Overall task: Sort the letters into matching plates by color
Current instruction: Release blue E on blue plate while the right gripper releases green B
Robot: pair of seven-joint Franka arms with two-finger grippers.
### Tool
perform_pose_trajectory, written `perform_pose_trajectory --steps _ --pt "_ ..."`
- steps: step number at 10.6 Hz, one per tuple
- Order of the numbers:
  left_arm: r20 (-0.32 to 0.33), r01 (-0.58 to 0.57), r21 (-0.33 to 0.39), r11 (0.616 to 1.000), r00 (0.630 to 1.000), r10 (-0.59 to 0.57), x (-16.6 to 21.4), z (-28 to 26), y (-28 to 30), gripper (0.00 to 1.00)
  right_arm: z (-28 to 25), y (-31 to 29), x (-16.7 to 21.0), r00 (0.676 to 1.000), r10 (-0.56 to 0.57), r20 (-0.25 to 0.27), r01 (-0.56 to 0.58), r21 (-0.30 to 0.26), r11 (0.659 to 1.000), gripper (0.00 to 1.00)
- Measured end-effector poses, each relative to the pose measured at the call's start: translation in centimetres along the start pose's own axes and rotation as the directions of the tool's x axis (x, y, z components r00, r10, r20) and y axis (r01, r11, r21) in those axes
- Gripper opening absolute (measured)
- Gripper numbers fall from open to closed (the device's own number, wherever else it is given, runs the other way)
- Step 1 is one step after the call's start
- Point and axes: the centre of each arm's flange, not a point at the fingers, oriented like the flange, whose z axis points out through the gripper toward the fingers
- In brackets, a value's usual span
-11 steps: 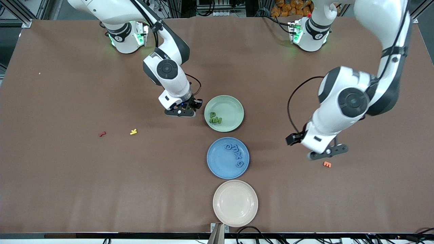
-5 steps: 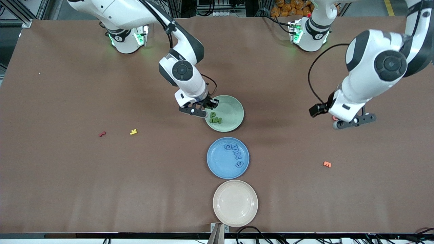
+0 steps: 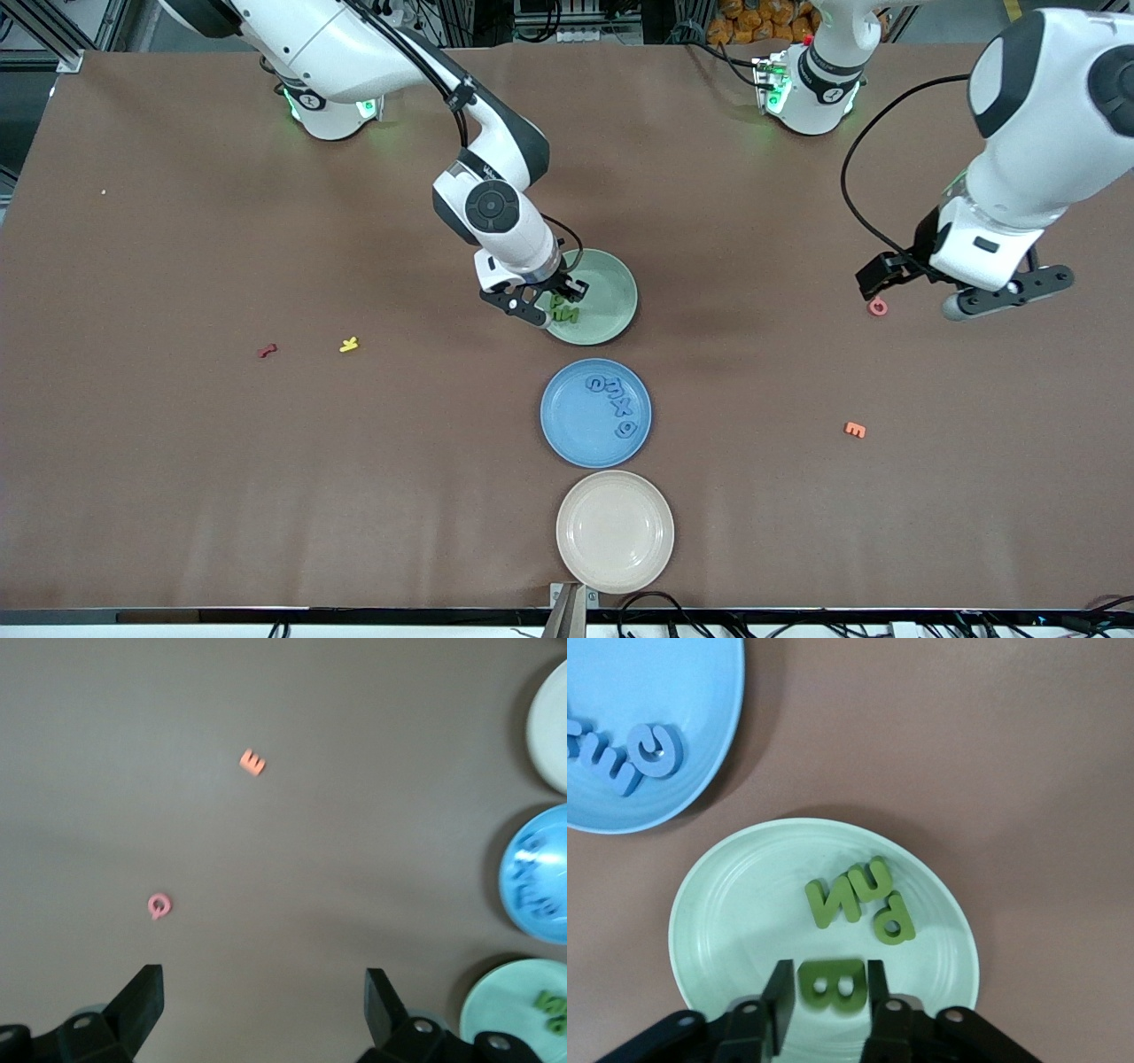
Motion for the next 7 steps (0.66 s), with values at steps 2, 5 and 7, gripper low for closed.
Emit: perform_pose_trajectory --steps 2,5,7 --pt "-0.053 -0.017 -0.046 0.999 0.998 0.015 1.0 -3.5 1.6 1.00 0.1 -0.6 -0.4 1.000 0.021 -0.001 -0.021 0.010 1.000 0.65" --pt "-0.062 -0.093 -0.071 0.993 0.994 0.089 0.8 -5.0 4.7 1.00 -0.8 -1.3 -0.6 1.000 0.020 -0.008 -0.020 0.029 0.999 1.00" --pt "-0.052 -0.208 -0.061 0.976 0.977 0.205 0.5 -5.2 5.2 1.00 -1.9 -1.6 -0.3 1.000 0.022 -0.018 -0.021 0.041 0.999 1.00"
